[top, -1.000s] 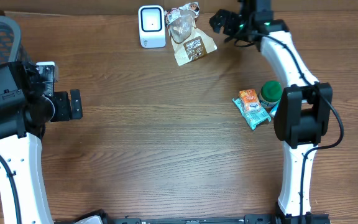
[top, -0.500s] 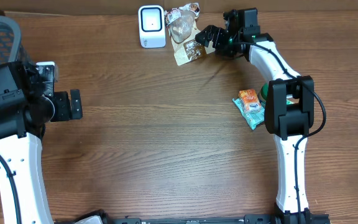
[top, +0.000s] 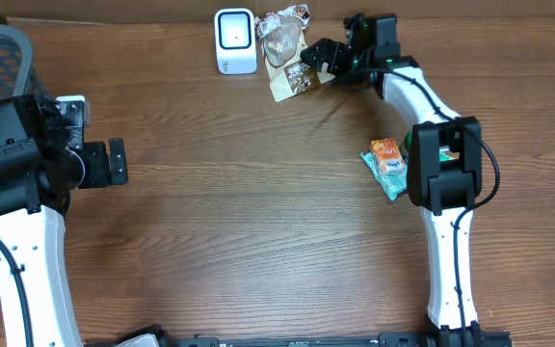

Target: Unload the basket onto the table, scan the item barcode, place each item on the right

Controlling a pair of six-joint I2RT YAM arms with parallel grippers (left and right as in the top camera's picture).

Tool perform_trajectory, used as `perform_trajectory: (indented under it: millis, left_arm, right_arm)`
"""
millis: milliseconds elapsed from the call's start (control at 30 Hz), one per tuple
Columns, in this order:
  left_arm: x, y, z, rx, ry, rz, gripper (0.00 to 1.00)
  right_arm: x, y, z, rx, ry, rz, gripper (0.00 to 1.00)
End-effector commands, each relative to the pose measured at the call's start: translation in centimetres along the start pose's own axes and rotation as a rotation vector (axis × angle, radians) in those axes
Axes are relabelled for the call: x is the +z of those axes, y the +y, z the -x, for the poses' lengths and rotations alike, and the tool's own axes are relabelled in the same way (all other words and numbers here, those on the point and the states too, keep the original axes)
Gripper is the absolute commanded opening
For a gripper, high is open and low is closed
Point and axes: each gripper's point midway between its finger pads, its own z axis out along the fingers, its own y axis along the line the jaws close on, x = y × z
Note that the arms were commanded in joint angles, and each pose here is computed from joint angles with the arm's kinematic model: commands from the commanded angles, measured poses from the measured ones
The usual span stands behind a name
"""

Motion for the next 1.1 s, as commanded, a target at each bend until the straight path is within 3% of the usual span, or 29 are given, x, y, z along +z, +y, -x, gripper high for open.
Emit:
perform_trajectory:
  millis: [0, 100, 167, 333, 500, 800, 1033, 1067]
  left_arm:
    - [-0.3, 0.1, 0.4, -0.012, -0.013, 0.005, 1.0]
    - [-0.3, 0.1, 0.4, -0.012, -0.013, 0.005, 0.99]
    - [-0.3, 0.1, 0.4, -0.012, -0.013, 0.005, 1.0]
    - [-0.3, 0.1, 0.4, -0.012, -0.013, 0.005, 1.0]
    - [-0.3, 0.1, 0.4, -0.012, -0.013, 0.005, 0.99]
    - [-0.3, 0.1, 0.4, -0.012, -0.013, 0.005, 1.0]
    - [-0.3, 0.1, 0.4, -0.012, -0.013, 0.005, 0.99]
    - [-0.3, 0.1, 0.4, -0.012, -0.013, 0.005, 1.0]
  right_arm:
    - [3.8, -1.3, -4.3, 0.048, 0.066, -0.023, 0.84]
    - [4.8, -1.0, -4.7, 0.036, 0.056, -0.017, 0.7]
    - [5.1, -1.0, -4.8, 0.031, 0.051, -0.026, 0.52]
    - [5.1, -0.5, -5.0, 0.032, 0.065, -0.002, 0.18]
    - [3.8, 0.5, -5.5, 0.065, 0.133, 0.099, 0.04]
    - [-1.1, 1.3, -7.2, 0.148, 0.298, 0.017, 0.04]
    - [-5.1, 3.8, -15.6, 0.195, 0.633, -0.082, 0.04]
    - [-5.6, 3.8, -16.9, 0.19, 0.683, -0.116, 0.08]
